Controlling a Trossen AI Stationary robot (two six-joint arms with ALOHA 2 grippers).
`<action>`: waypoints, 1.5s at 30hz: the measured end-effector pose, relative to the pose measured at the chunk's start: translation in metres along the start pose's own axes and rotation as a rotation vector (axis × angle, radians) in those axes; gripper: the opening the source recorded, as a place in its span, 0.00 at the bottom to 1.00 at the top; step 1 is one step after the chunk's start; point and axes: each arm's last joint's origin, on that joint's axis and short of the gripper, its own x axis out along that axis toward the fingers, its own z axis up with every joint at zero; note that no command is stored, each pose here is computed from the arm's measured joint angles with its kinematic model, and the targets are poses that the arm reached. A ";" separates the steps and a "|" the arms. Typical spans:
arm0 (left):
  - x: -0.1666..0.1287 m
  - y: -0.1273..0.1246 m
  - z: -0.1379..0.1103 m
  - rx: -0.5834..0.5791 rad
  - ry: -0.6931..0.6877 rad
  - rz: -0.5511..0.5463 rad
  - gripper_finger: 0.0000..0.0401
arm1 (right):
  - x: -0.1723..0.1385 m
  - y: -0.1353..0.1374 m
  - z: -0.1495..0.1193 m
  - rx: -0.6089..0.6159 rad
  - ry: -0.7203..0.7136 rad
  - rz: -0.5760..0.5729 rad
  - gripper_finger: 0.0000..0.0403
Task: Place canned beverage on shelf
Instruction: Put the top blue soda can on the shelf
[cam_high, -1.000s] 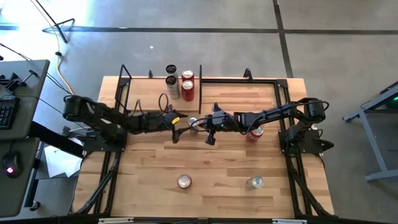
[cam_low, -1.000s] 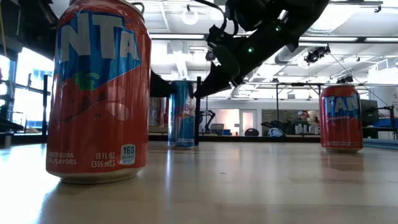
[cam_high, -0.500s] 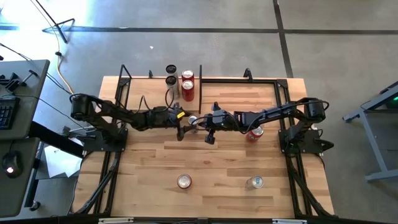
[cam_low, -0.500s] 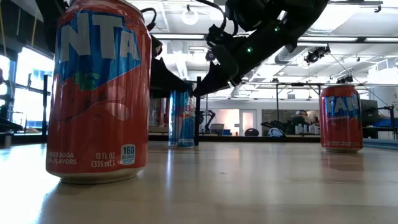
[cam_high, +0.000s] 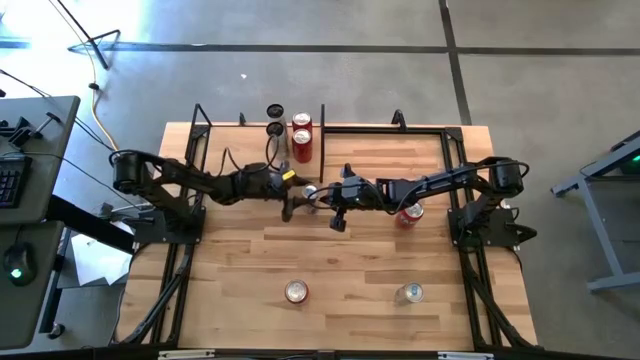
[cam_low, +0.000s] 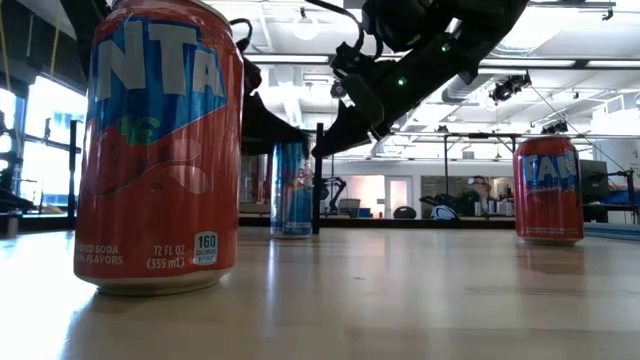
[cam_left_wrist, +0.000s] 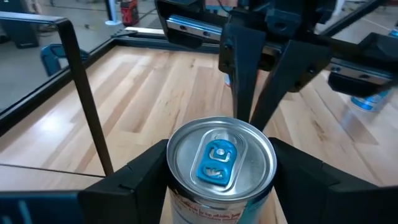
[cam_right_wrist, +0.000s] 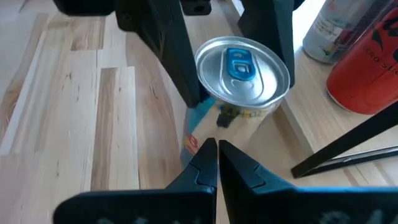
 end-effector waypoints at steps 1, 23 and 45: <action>-0.001 0.002 0.001 0.002 0.003 -0.009 0.56 | 0.000 0.000 0.000 0.000 0.002 0.000 0.00; -0.144 0.034 0.057 0.185 0.019 0.076 0.56 | 0.000 0.001 -0.002 -0.013 0.025 0.023 0.00; -0.163 0.107 0.036 0.165 0.107 0.362 0.56 | 0.000 0.002 -0.002 -0.046 0.019 0.054 0.00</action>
